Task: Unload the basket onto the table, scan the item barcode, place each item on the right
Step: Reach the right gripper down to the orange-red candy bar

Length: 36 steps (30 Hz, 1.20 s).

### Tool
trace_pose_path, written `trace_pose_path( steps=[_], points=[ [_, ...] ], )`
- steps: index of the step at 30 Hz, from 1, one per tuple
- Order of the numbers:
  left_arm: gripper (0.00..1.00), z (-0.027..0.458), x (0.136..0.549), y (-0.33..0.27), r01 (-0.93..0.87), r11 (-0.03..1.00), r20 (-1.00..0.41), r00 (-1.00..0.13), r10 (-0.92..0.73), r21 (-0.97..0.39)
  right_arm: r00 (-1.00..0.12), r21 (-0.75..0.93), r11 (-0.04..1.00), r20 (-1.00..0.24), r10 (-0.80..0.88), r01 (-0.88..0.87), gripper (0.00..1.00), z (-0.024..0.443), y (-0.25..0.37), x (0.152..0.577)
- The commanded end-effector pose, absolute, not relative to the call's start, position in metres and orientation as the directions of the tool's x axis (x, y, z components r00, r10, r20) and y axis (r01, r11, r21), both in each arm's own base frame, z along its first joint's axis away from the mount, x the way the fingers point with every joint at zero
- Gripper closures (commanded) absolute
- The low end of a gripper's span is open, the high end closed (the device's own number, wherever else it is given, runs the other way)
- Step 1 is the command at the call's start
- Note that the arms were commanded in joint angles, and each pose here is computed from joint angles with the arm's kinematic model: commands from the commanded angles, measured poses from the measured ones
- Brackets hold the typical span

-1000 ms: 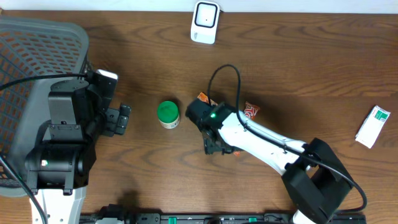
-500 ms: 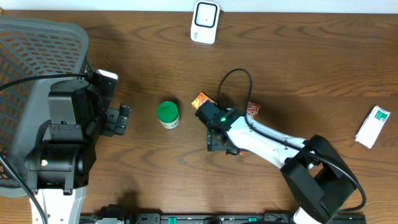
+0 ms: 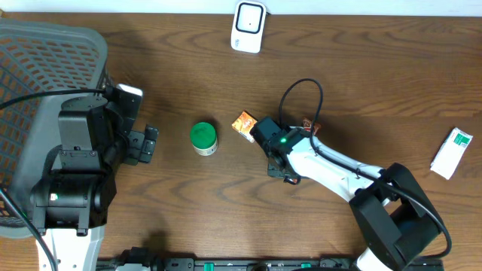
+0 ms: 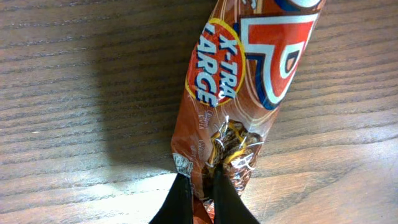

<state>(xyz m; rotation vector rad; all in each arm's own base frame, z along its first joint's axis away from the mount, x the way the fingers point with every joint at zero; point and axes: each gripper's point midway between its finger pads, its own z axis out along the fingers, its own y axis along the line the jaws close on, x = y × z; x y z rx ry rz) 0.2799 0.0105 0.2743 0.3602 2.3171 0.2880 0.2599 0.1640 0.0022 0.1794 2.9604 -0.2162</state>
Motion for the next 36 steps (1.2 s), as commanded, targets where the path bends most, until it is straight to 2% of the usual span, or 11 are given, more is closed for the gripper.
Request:
trace_pose_path(
  steps=[1,4,5,6,8,11,16,21,27,33,36],
  points=[
    [0.01,0.274,0.279,0.010,0.167,0.940,-0.663,-0.672,0.330,0.298,-0.991,-0.121,0.986,-0.078,0.109,0.118,0.99,-0.018,0.164,0.240],
    [0.01,0.274,0.279,0.010,0.167,0.940,-0.663,-0.672,0.330,0.298,-0.999,0.034,0.999,-0.007,0.042,0.042,0.99,-0.005,0.193,0.234],
    [0.01,0.274,0.279,0.010,0.167,0.940,-0.663,-0.672,0.330,0.298,-1.000,0.199,0.980,0.024,-0.021,-0.016,0.99,0.016,0.222,0.229],
    [0.01,0.274,0.279,0.010,0.167,0.940,-0.663,-0.672,0.330,0.298,-0.997,0.325,0.944,0.032,-0.075,-0.061,0.99,0.035,0.241,0.225],
    [0.01,0.274,0.279,0.010,0.167,0.940,-0.663,-0.672,0.330,0.298,-0.981,0.579,0.801,0.004,-0.192,-0.154,0.99,0.085,0.276,0.214],
    [0.01,0.274,0.279,0.010,0.167,0.940,-0.663,-0.672,0.330,0.298,-0.977,0.716,0.677,-0.036,-0.210,-0.172,0.99,0.134,0.283,0.207],
    [0.01,0.274,0.279,0.010,0.167,0.940,-0.663,-0.672,0.330,0.298,-0.977,0.789,0.595,-0.026,-0.211,-0.150,0.99,0.160,0.264,0.203],
    [0.01,0.274,0.279,0.010,0.167,0.940,-0.663,-0.672,0.330,0.298,-0.976,0.833,0.545,0.031,-0.215,-0.094,0.99,0.137,0.251,0.198],
    [0.01,0.274,0.279,0.010,0.167,0.940,-0.663,-0.672,0.330,0.298,-0.967,0.941,0.337,0.071,-0.245,-0.017,0.99,0.106,0.245,0.175],
    [0.01,0.274,0.279,0.010,0.167,0.940,-0.663,-0.672,0.330,0.298,-0.983,0.924,0.379,0.108,-0.151,0.043,0.99,0.077,0.218,0.175],
    [0.01,0.274,0.279,0.010,0.167,0.940,-0.663,-0.672,0.330,0.298,-0.990,0.861,0.502,0.126,-0.057,0.081,0.99,0.054,0.198,0.187]
  ],
)
